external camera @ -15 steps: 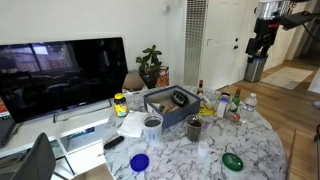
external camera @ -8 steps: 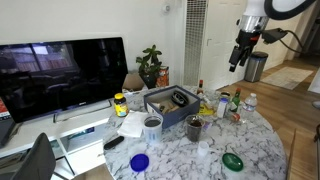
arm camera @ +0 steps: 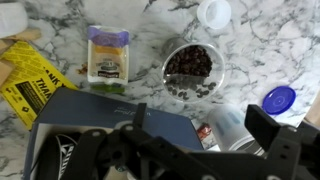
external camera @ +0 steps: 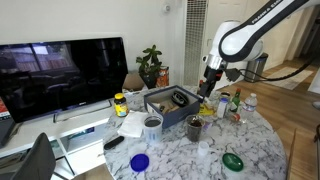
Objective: Use the measuring cup to place contents from the clear cup on the right and into the clear cup on the left
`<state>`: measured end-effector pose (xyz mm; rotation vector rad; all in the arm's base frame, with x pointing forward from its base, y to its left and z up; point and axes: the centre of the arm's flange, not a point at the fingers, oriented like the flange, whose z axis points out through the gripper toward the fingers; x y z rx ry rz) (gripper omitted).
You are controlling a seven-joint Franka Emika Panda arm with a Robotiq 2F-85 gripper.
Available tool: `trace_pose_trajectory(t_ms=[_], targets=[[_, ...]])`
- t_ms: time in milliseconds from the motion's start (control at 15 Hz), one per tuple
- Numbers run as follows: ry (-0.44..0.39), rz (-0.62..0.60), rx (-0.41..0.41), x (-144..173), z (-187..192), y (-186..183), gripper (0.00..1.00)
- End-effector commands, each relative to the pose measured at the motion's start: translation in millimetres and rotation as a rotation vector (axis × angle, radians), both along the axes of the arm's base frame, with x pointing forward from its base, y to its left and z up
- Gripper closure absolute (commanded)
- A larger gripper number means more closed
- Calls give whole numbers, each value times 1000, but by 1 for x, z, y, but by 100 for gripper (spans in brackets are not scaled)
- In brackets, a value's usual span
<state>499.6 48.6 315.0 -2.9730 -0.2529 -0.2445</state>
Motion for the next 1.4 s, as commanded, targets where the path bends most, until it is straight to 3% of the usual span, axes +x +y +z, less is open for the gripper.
trace_pose_trajectory(t_ms=[0, 467, 533, 1000, 1067, 1200, 1267, 1333], targets=[[6, 5, 4, 5, -5, 2, 0], [-5, 4, 8, 12, -2, 1, 0], [29, 27, 15, 12, -8, -7, 0], [254, 256, 279, -35, -67, -55, 0], [301, 267, 298, -39, -80, -58, 0], [313, 225, 311, -48, -106, -60, 0], [287, 231, 283, -42, -78, -57, 0], [307, 226, 291, -46, -89, -59, 0]])
